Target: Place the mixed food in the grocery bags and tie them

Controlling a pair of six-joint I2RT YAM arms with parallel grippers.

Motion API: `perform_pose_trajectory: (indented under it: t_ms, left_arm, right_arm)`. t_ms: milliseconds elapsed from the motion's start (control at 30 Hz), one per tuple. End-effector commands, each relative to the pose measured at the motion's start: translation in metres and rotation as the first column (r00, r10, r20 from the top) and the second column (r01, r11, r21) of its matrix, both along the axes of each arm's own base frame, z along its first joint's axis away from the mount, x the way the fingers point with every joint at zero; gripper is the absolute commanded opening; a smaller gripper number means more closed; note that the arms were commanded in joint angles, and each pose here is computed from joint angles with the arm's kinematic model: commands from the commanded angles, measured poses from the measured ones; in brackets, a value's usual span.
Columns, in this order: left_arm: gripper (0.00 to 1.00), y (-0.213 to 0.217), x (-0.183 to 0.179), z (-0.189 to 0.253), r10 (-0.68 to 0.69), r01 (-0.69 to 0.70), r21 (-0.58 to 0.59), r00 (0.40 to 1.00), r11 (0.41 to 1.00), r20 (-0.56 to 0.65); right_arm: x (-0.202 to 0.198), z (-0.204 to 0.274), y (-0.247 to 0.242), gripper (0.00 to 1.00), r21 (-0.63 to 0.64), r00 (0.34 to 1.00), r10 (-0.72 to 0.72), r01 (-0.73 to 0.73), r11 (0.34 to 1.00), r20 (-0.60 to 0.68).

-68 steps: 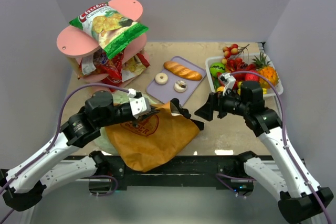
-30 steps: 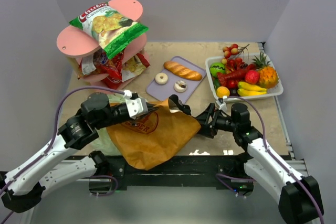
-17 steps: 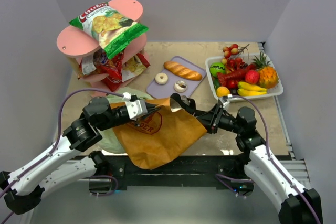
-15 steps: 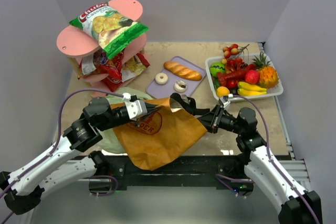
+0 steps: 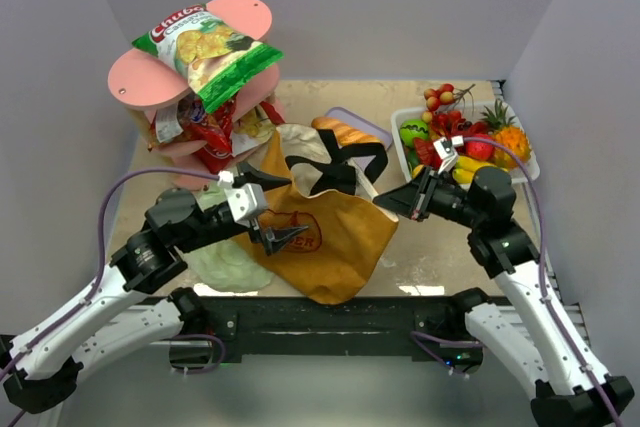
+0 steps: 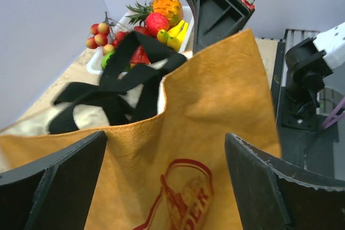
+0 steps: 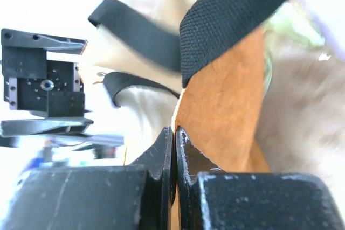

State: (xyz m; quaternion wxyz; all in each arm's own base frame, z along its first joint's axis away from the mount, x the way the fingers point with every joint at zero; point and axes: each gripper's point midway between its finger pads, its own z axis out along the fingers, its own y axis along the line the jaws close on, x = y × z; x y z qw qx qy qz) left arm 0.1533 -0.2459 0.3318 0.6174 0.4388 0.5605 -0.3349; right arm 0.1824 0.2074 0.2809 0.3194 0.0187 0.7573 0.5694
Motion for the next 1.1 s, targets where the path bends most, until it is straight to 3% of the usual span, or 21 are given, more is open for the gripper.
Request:
perform_pose_trajectory:
  t_ms: [0,200,333,500,600,767,900,1067]
  left_arm:
    - [1.00,0.006,-0.007,0.043,0.013,-0.017,-0.128,0.999,0.992,-0.034]
    - [1.00,0.018,0.003,0.082,0.105,-0.144,-0.270,0.982,0.952,-0.155]
    - [1.00,0.030,0.010,0.109,0.170,-0.217,-0.320,0.971,0.922,-0.168]
    - [1.00,0.045,0.037,0.100,0.332,-0.387,-0.285,0.916,0.877,-0.224]
    - [1.00,0.040,0.046,0.088,0.356,-0.420,-0.253,0.897,0.871,-0.262]
    - [1.00,0.029,0.058,0.068,0.374,-0.447,-0.207,0.873,0.870,-0.313]
    - [1.00,0.038,0.069,0.051,0.455,-0.526,-0.164,0.825,0.835,-0.334]
    - [1.00,0.051,0.066,0.040,0.488,-0.551,-0.156,0.815,0.820,-0.313]
  right_arm:
    - [0.007,0.027,-0.013,0.00,-0.190,0.956,0.028,0.029,0.981,0.291]
    - [0.004,0.050,-0.015,0.00,-0.259,0.885,0.111,0.011,0.966,0.453]
    - [0.004,0.071,-0.016,0.00,-0.310,0.833,0.163,0.011,0.951,0.529]
    - [-0.007,0.095,-0.014,0.00,-0.313,0.749,0.212,-0.006,0.950,0.627]
    - [-0.017,0.104,-0.015,0.00,-0.327,0.703,0.244,-0.018,0.945,0.668]
    - [-0.015,0.090,-0.021,0.00,-0.361,0.709,0.244,0.016,0.932,0.661]
    - [-0.010,0.068,-0.025,0.00,-0.384,0.741,0.231,0.040,0.922,0.631]
    - [-0.014,0.058,-0.030,0.00,-0.388,0.748,0.214,0.063,0.919,0.628]
